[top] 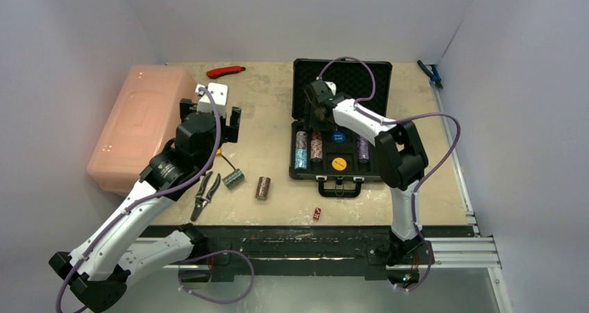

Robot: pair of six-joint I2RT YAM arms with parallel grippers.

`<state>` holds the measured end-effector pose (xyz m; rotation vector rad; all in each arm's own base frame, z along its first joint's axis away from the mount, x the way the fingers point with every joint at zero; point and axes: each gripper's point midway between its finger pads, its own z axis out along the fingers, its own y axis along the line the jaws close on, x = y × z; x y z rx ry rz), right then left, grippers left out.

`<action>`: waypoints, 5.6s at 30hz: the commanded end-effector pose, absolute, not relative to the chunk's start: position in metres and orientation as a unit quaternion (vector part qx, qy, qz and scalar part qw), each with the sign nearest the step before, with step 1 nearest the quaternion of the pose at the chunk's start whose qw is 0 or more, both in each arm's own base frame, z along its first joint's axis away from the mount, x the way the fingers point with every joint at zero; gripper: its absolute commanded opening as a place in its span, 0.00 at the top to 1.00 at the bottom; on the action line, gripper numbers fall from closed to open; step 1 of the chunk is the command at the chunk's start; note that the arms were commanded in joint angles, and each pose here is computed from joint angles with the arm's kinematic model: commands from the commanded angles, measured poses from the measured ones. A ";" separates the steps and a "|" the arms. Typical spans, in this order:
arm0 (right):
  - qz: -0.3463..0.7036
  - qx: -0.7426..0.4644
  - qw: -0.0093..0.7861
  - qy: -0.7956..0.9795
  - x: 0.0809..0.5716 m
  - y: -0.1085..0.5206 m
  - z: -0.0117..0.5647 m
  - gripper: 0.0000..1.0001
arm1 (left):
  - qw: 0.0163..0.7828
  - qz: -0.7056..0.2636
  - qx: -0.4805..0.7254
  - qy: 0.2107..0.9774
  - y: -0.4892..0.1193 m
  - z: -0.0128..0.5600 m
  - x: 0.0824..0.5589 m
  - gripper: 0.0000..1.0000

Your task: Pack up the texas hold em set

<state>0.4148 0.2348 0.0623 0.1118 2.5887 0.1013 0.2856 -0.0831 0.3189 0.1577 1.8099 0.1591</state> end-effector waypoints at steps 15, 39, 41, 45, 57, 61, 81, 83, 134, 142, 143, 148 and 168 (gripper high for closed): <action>0.209 0.014 0.388 0.898 0.435 0.296 0.198 0.01 | 0.622 0.082 0.064 0.776 -0.082 0.324 0.292 0.16; 0.198 0.012 0.415 0.888 0.311 0.208 0.244 0.01 | 0.559 0.036 0.035 0.827 -0.099 0.294 0.287 0.13; 0.196 0.011 0.413 0.889 0.300 0.200 0.239 0.01 | 0.536 0.017 0.023 0.844 -0.102 0.281 0.279 0.11; 0.207 0.002 0.401 0.892 0.280 0.194 0.227 0.01 | 0.469 0.001 -0.002 0.883 -0.103 0.239 0.258 0.07; 0.252 -0.032 0.368 0.894 0.248 0.202 0.198 0.01 | 0.309 -0.025 0.064 0.948 -0.148 0.125 0.195 0.06; 0.249 -0.035 0.372 0.894 0.246 0.199 0.200 0.01 | 0.278 0.004 0.107 0.955 -0.159 0.103 0.186 0.09; 0.231 -0.033 0.364 0.902 0.243 0.192 0.189 0.01 | 0.176 -0.048 0.196 0.964 -0.191 0.038 0.146 0.30; 0.231 -0.034 0.363 0.902 0.244 0.193 0.188 0.01 | 0.174 -0.039 0.195 0.964 -0.192 0.038 0.149 0.31; 0.206 -0.030 0.357 0.910 0.232 0.177 0.175 0.01 | 0.169 -0.063 0.211 0.961 -0.233 0.049 0.156 1.00; 0.206 -0.033 0.357 0.911 0.232 0.177 0.172 0.01 | 0.175 -0.064 0.210 0.960 -0.230 0.056 0.155 1.00; 0.207 -0.034 0.356 0.910 0.231 0.178 0.172 0.01 | 0.177 -0.063 0.209 0.960 -0.229 0.057 0.155 1.00; 0.209 -0.036 0.354 0.911 0.230 0.178 0.170 0.01 | 0.177 -0.060 0.208 0.960 -0.226 0.058 0.154 1.00; 0.215 -0.035 0.350 0.911 0.226 0.178 0.170 0.01 | 0.200 -0.093 0.207 0.953 -0.235 0.084 0.157 1.00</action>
